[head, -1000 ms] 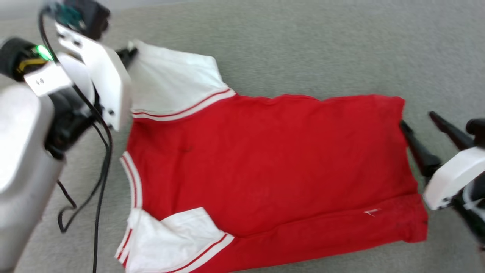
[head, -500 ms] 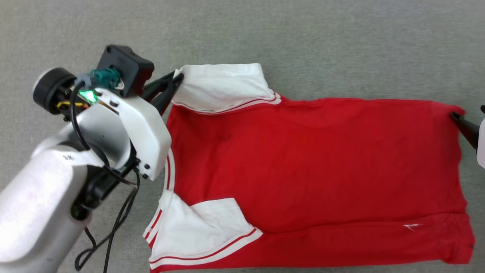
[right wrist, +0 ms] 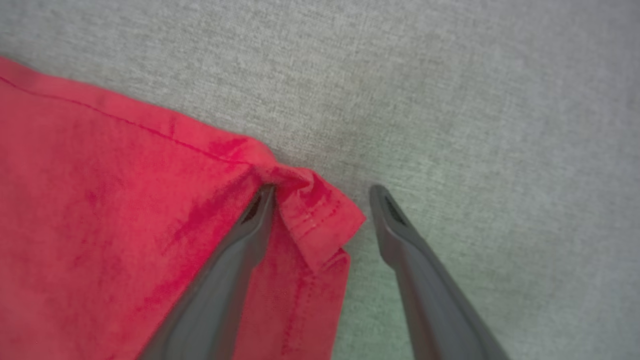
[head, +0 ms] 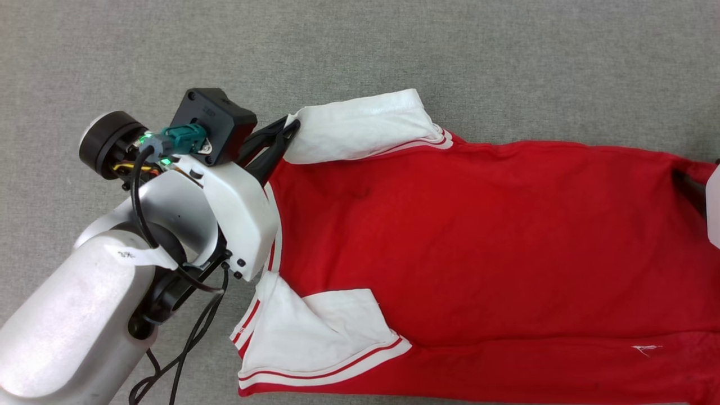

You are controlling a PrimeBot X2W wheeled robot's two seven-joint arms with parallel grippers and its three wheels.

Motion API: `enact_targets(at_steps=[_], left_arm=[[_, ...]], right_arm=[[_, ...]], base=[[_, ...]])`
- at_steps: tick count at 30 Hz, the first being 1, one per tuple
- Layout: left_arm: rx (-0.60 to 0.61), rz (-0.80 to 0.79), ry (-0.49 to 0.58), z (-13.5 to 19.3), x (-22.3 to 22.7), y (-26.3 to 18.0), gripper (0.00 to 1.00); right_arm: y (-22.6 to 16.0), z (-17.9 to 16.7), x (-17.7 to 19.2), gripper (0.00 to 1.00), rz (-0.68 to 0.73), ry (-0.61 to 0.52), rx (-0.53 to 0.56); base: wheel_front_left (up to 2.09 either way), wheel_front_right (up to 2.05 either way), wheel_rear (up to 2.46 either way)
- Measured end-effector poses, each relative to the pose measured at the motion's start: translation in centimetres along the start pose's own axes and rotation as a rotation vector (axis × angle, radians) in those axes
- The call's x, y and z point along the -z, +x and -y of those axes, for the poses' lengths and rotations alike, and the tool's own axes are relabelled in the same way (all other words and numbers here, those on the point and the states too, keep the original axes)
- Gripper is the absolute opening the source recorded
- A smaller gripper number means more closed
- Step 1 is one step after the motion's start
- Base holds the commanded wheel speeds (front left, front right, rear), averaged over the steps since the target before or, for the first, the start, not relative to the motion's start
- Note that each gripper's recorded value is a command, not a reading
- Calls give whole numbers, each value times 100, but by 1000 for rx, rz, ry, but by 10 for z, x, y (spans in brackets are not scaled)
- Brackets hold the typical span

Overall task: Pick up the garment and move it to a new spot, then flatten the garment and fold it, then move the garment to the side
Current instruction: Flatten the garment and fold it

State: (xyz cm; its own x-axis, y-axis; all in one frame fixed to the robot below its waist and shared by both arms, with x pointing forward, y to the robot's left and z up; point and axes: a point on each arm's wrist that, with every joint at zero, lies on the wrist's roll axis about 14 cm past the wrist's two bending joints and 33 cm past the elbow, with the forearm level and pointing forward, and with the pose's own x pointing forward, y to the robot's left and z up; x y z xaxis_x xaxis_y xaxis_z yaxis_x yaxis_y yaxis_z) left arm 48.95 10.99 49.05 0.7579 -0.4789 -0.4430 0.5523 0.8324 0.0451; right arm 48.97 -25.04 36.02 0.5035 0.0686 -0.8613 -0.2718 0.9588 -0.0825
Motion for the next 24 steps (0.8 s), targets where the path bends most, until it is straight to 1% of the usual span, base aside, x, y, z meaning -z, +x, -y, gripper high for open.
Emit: enact_targets(at_steps=[1, 2, 7, 13, 19, 24], left_arm=[[-5, 0, 0, -1, 1, 0, 0], [-11, 0, -3, -3, 2, 0, 0], [-33, 8, -21, -5, 4, -4, 0], [-50, 53, -58, -1, -2, -15, 0], [-88, 97, -82, 0, -9, -34, 0], [-120, 131, -109, 3, -12, -55, 0]], right_arm=[[2, -1, 2, 25, -7, -7, -3], [3, -2, 3, 0, -10, -10, -8], [2, -9, 0, 0, 40, 14, -38], [-13, -5, -20, 0, 189, 66, -32], [-41, -2, -40, 0, 342, 137, -32], [-61, 1, -31, 0, 391, 183, -24]], base=[[0, 0, 0], [0, 0, 0], [0, 0, 0], [0, 0, 0], [0, 0, 0], [0, 0, 0]])
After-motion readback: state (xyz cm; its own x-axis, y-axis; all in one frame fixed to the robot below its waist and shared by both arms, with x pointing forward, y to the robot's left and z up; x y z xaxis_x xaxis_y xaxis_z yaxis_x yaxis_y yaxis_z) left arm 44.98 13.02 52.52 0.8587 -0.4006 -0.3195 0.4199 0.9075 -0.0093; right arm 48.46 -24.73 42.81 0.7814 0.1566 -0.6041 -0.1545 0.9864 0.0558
